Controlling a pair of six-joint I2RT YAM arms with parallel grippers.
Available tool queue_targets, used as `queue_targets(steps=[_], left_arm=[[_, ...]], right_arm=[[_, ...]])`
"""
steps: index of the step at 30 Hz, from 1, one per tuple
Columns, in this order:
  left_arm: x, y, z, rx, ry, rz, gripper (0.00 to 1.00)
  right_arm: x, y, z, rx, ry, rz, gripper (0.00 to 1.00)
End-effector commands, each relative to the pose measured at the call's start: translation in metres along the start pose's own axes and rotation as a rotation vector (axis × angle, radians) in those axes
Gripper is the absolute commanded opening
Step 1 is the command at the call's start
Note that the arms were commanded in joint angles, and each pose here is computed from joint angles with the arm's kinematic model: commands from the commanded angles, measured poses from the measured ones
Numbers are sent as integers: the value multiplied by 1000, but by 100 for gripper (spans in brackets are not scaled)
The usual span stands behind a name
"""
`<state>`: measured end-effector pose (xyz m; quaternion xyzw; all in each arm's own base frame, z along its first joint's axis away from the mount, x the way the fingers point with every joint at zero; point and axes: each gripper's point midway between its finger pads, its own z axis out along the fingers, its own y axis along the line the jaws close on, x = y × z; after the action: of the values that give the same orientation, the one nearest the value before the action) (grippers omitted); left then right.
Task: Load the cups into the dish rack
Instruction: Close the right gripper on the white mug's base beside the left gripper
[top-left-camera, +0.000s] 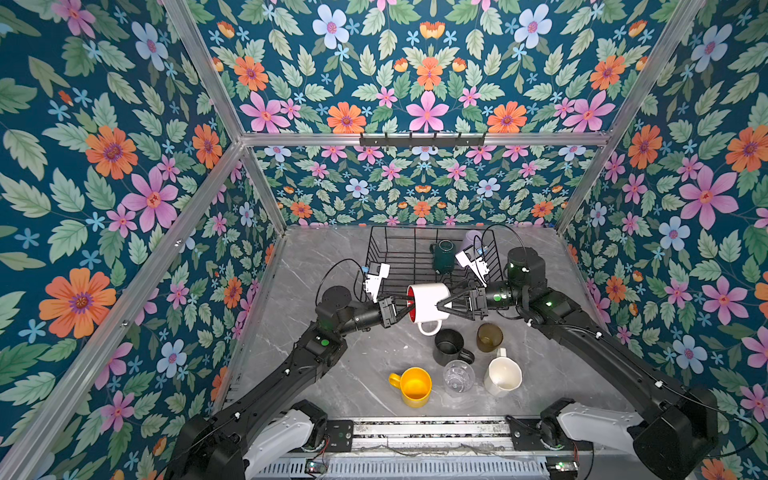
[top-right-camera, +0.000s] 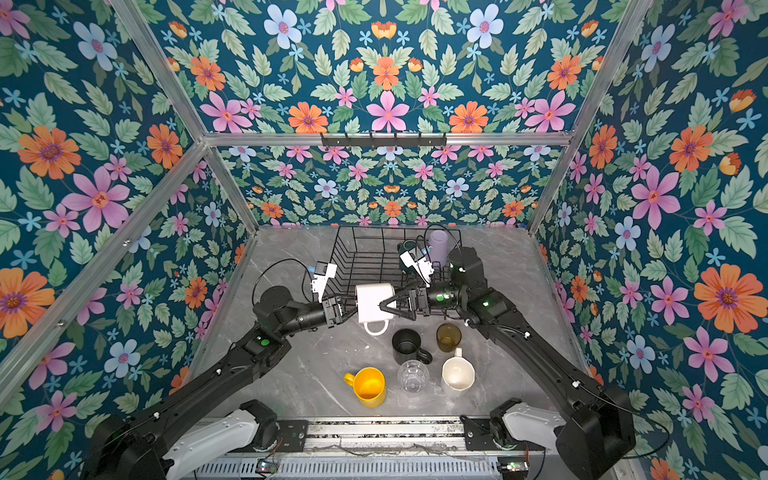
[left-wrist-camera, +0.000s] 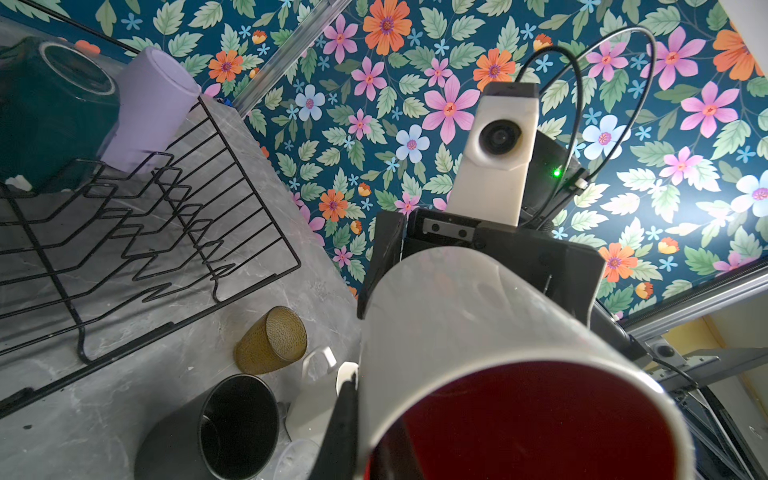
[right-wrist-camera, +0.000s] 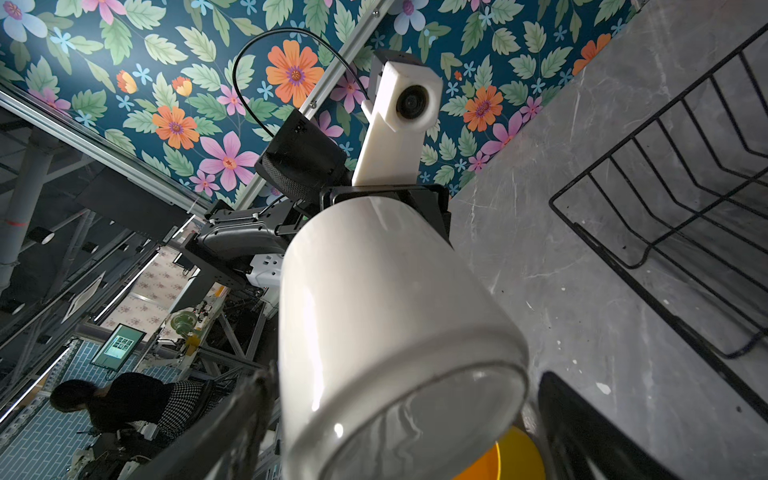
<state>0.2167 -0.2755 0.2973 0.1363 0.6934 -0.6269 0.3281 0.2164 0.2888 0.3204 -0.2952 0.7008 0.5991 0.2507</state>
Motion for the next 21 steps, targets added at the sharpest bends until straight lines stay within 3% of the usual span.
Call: queue_targets(steps=[1,21], left_arm=[[-10,-20,-1,78,-31,49,0],[-9,-21,2,110,-18,38,0]], right_arm=[[-3,2,3,-8,-8,-21,99],[-10,-1,24,-34,-32,7,96]])
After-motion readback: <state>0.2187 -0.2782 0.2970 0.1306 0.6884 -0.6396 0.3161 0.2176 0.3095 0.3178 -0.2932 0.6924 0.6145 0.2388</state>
